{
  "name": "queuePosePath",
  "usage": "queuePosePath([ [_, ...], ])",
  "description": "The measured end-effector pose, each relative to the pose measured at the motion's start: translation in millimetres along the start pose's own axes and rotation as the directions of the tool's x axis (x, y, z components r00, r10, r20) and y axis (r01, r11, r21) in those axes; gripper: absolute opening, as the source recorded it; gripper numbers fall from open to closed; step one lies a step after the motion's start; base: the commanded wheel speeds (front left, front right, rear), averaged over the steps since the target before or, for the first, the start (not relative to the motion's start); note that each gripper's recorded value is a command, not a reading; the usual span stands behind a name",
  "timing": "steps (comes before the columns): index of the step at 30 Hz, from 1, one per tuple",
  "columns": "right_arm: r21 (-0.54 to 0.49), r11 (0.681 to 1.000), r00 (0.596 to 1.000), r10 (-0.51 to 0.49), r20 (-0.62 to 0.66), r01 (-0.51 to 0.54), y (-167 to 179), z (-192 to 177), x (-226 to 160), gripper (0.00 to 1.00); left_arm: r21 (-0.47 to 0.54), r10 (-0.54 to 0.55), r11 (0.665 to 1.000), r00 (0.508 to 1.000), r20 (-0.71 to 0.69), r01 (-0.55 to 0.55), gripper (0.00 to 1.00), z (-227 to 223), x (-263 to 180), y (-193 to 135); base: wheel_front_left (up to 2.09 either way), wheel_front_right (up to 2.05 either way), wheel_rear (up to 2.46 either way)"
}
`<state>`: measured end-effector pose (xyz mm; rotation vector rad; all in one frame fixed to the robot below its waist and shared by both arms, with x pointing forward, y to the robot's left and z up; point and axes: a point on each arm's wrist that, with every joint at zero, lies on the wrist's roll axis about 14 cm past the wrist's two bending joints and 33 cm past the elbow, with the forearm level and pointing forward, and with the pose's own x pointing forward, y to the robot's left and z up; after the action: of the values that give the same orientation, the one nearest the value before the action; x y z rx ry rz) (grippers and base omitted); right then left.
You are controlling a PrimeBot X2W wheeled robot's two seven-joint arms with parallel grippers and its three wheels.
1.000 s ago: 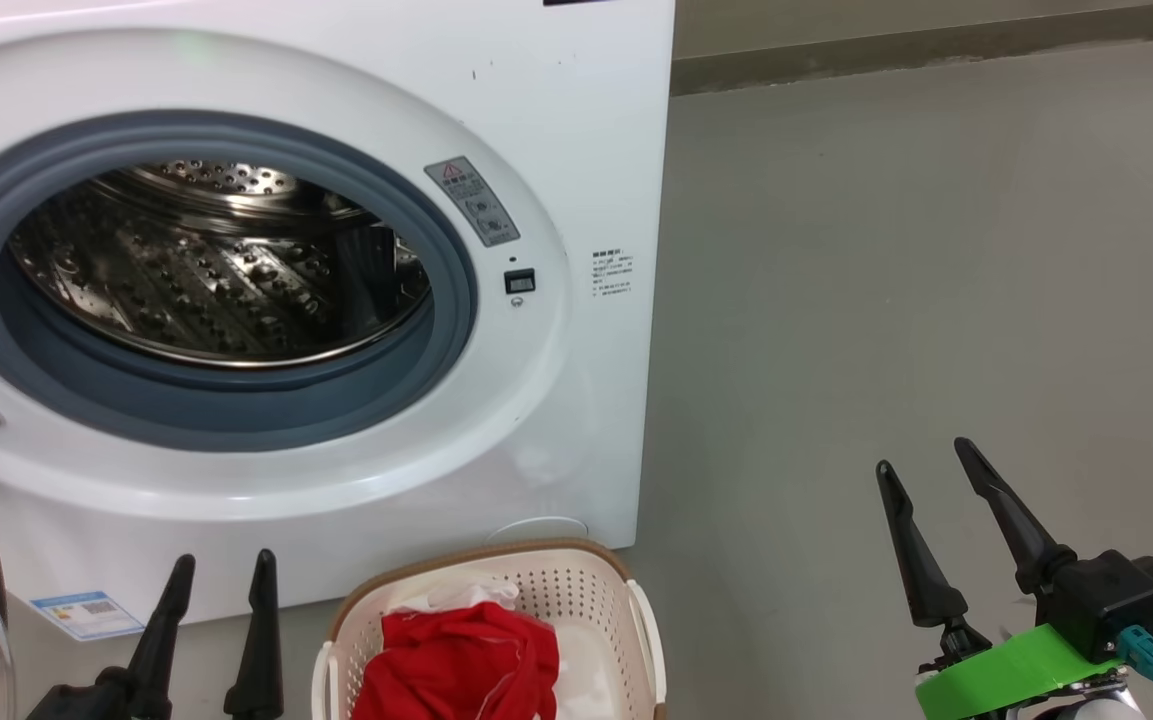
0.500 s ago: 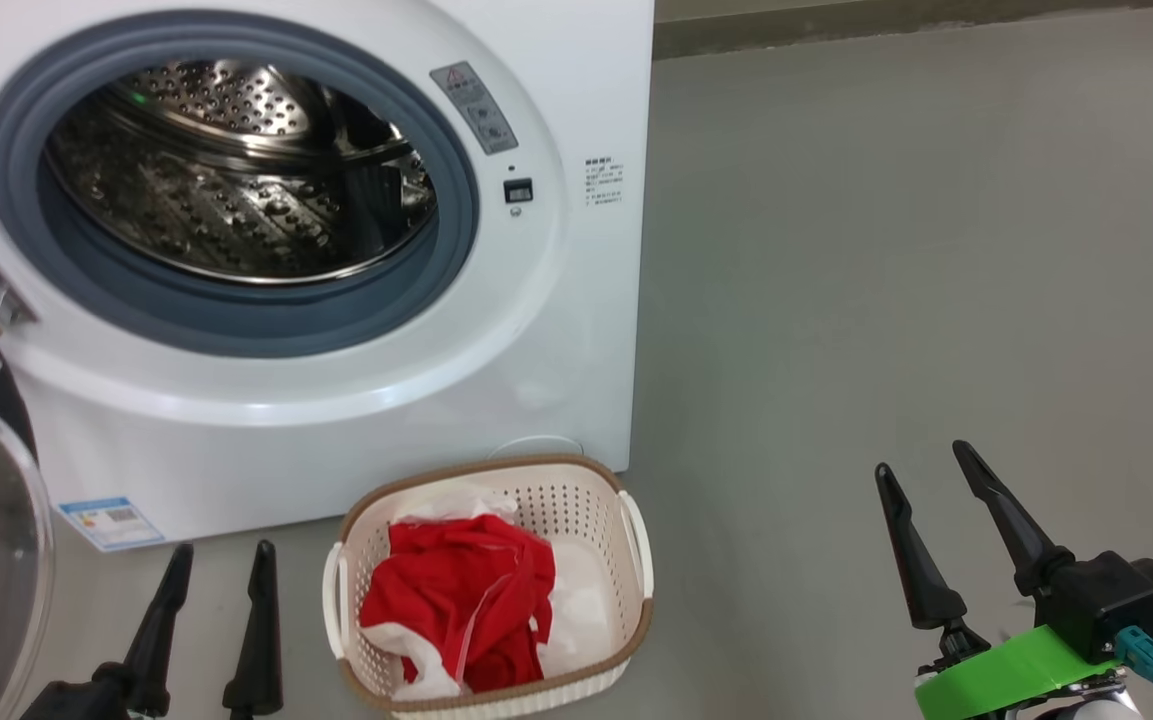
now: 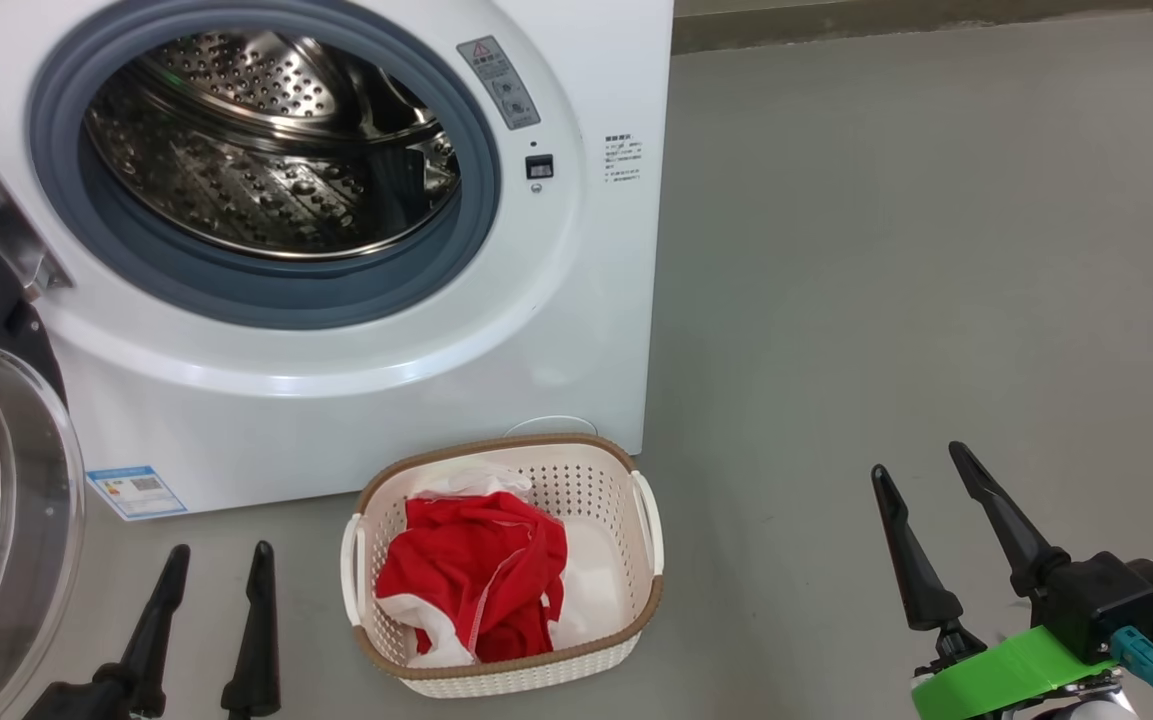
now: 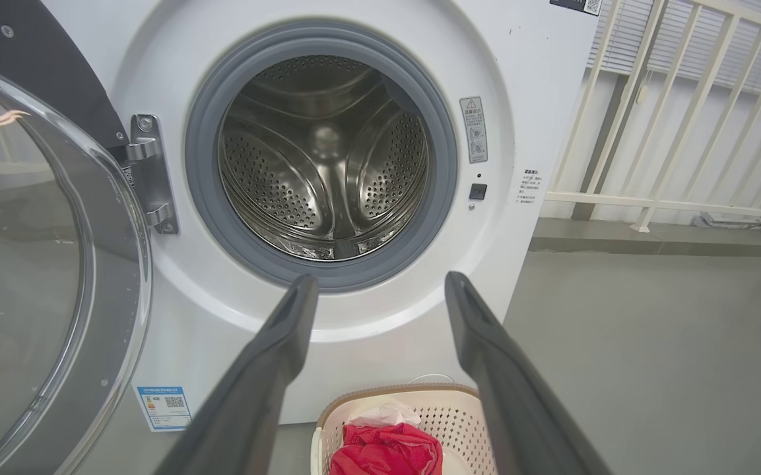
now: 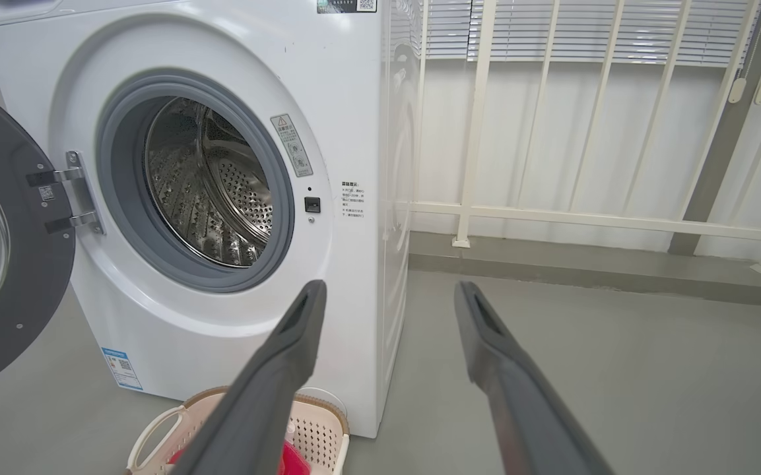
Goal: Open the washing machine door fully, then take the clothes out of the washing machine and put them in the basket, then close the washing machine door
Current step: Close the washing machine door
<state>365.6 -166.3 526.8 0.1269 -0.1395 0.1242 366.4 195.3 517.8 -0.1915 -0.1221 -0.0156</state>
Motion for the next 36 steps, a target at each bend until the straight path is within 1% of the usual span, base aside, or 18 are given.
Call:
queuePosePath([
  [8,0.007,0.999,1.0,0.031,-0.004,-0.031,10,-2,6,1.0,0.012,0.032,0.999,0.999,0.003,-0.032,1.0,2,-5,9,0.0,0.0,0.0],
  [20,0.027,0.988,0.989,0.15,-0.018,-0.149,49,-10,23,1.0,0.026,0.141,0.989,0.988,0.057,-0.143,1.0,21,-25,39,0.0,0.0,0.0],
  [27,0.043,0.968,0.969,0.247,-0.026,-0.246,82,-15,34,1.0,0.052,0.237,0.969,0.967,0.089,-0.242,1.0,33,-49,66,0.0,0.0,0.0],
  [36,0.059,0.927,0.928,0.372,-0.025,-0.37,127,-18,43,1.0,0.07,0.352,0.93,0.93,0.107,-0.36,1.0,40,-85,94,0.0,0.0,0.0],
])
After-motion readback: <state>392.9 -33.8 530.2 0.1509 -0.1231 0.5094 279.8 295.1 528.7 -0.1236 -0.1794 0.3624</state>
